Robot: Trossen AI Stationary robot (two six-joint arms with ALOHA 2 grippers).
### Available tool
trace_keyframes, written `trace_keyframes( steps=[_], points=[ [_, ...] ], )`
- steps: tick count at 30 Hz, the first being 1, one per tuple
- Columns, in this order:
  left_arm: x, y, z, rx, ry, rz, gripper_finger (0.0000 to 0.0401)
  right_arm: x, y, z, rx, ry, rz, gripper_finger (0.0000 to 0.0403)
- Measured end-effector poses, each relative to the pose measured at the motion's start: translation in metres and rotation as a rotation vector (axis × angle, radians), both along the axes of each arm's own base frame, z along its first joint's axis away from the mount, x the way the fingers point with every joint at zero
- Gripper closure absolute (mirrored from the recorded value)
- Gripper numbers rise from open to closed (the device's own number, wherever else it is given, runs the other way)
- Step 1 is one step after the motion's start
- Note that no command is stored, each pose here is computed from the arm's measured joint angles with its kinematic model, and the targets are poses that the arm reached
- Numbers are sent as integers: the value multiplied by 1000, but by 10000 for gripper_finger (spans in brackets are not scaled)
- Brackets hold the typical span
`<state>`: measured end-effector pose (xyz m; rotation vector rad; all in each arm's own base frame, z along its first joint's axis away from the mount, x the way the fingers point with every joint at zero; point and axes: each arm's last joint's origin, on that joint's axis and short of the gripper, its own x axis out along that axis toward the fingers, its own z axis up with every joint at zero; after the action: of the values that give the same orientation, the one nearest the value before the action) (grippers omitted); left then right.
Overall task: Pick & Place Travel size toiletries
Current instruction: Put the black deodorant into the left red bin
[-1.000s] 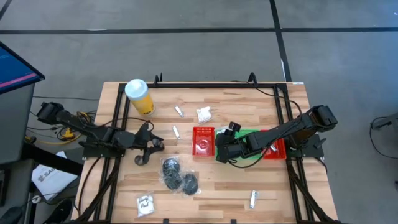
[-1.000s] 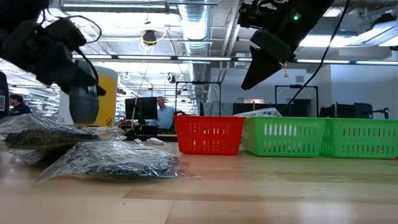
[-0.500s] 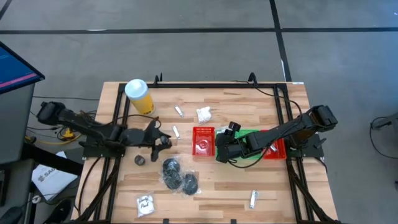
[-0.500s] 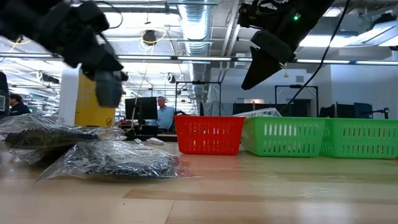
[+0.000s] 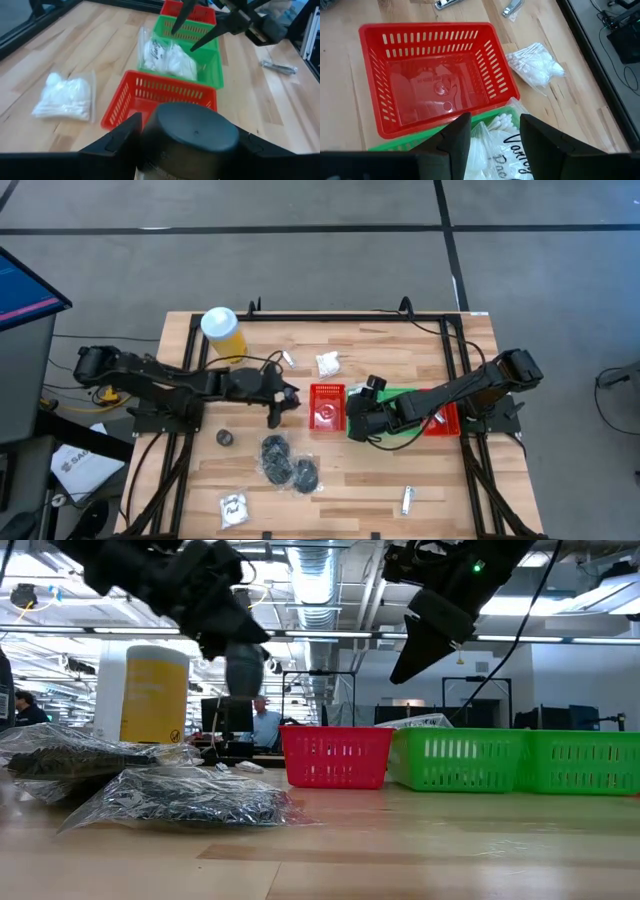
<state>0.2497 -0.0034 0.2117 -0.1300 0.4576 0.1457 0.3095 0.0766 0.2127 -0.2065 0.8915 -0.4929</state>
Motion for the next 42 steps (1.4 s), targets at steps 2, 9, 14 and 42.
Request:
trace_keyframes(
  steps=[2,9,14,42],
  points=[
    [10,3,1,6,11,-9,212,1,1,4,3,-10,1,244],
    [43,17,1,-10,11,-35,212,2,1,7,3,-9,2,244],
    [63,27,-4,-16,7,-62,212,2,1,7,2,-7,2,244],
    [107,43,-38,-49,12,-85,191,2,1,7,3,-9,2,244]
  ],
)
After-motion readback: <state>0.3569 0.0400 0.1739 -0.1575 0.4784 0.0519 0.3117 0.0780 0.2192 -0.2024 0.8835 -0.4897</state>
